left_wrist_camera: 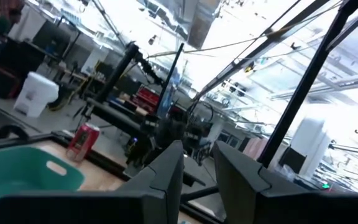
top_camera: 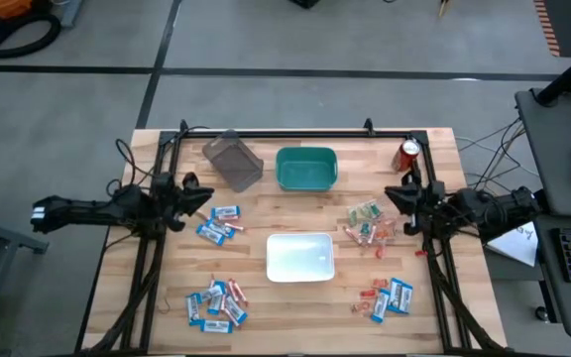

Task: Sort candy
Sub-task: Put the white chocolate bar into the white bin

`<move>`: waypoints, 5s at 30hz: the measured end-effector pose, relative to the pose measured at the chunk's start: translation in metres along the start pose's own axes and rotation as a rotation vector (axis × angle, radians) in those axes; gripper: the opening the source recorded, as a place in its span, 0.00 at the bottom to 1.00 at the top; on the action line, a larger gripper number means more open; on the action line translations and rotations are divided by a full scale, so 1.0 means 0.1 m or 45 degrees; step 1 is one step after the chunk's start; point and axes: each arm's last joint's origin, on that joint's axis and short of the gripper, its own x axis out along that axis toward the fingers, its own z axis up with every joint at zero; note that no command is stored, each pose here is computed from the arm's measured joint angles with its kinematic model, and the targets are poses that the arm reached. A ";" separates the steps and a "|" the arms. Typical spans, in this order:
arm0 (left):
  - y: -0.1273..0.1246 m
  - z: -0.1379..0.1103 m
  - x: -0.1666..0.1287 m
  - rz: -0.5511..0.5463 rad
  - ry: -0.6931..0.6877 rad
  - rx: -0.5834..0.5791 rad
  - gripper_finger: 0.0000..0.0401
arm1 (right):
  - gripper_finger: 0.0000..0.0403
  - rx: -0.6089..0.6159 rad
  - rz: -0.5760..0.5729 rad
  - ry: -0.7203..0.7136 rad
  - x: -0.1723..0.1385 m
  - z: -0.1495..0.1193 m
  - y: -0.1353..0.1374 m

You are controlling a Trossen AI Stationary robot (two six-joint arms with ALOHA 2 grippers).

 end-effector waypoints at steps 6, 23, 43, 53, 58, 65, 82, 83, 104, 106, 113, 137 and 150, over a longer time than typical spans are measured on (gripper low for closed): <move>0.01 -0.06 0.12 0.005 0.026 -0.056 0.19 | 0.08 -0.034 -0.274 0.180 0.03 0.17 -0.03; -0.01 -0.30 0.59 0.263 0.758 -0.287 0.19 | 0.08 0.145 -0.445 0.402 -0.03 0.48 -0.04; -0.33 -0.45 0.80 0.387 1.826 0.262 0.27 | 0.08 0.141 -0.451 0.418 -0.03 0.47 -0.04; -0.18 -0.67 0.67 0.584 2.119 0.266 0.43 | 0.08 0.142 -0.451 0.418 -0.03 0.47 -0.04; -0.11 -0.72 0.64 0.679 2.174 0.420 0.42 | 0.08 0.142 -0.451 0.417 -0.03 0.47 -0.04; -0.05 -0.82 0.64 0.706 2.247 0.542 0.42 | 0.08 0.157 -0.452 0.415 -0.03 0.47 -0.04; 0.11 -1.08 0.59 0.804 2.401 0.651 0.42 | 0.08 0.188 -0.449 0.415 -0.03 0.47 -0.04; 0.12 -1.09 0.59 0.807 2.408 0.652 0.42 | 0.08 0.188 -0.449 0.415 -0.03 0.47 -0.04; 0.04 -0.99 0.59 0.732 2.377 0.551 0.03 | 0.08 0.226 -0.389 0.441 -0.03 0.46 -0.02; 0.02 -0.97 0.59 0.697 2.383 0.506 0.03 | 0.08 0.228 -0.383 0.443 -0.02 0.46 -0.02; -0.13 -0.82 0.75 0.580 2.246 0.408 0.02 | 0.08 0.246 -0.369 0.447 -0.02 0.46 -0.02; -0.37 -0.98 1.86 0.027 0.936 0.542 0.05 | 0.08 0.241 -0.372 0.446 -0.02 0.46 -0.02; -0.25 -1.23 1.77 0.085 1.176 0.398 0.08 | 0.08 0.241 -0.372 0.443 -0.02 0.47 -0.02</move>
